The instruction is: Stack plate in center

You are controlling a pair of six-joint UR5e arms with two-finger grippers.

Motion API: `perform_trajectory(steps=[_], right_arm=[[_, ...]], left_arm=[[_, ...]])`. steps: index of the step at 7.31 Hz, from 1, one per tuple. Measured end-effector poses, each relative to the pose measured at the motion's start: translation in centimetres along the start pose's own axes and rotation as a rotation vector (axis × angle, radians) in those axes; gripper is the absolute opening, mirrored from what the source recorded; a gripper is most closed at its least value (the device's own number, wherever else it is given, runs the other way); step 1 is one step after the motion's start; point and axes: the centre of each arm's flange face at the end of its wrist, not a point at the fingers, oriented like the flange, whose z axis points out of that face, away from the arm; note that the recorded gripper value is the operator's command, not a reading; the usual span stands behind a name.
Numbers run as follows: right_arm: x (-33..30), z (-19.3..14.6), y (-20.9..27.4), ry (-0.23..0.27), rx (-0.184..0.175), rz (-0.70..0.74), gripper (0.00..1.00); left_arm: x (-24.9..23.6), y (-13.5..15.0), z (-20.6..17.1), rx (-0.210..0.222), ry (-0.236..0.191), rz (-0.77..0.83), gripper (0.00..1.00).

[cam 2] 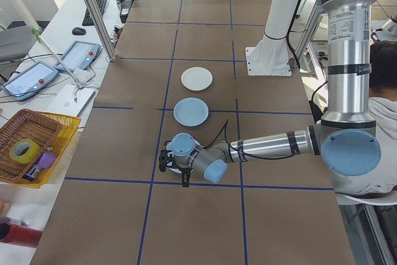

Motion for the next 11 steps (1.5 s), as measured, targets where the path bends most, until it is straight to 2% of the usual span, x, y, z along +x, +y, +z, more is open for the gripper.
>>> perform_trajectory(steps=[1,3,4,7,9,11], right_arm=[[0.0,0.0,0.0,0.0,0.0,0.0,1.0],[0.0,0.0,0.0,0.0,0.0,0.0,1.0],[0.0,0.0,0.0,0.0,0.0,0.0,1.0],[0.0,0.0,0.0,0.0,0.0,0.0,1.0],[0.0,0.0,0.0,0.001,0.0,0.0,1.0],[0.0,0.0,0.0,0.0,0.0,0.0,1.0]], left_arm=[[0.1,-0.4,0.4,-0.005,-0.001,-0.001,0.88],[0.0,-1.0,1.1,-0.014,-0.002,-0.004,0.34],[0.2,-1.1,1.2,-0.023,0.011,-0.004,0.19],[0.4,-1.0,1.3,-0.044,0.037,-0.005,0.2],[0.2,-0.9,1.5,-0.048,0.037,-0.009,0.0],[0.3,-0.6,1.6,-0.072,0.066,-0.013,0.0]])
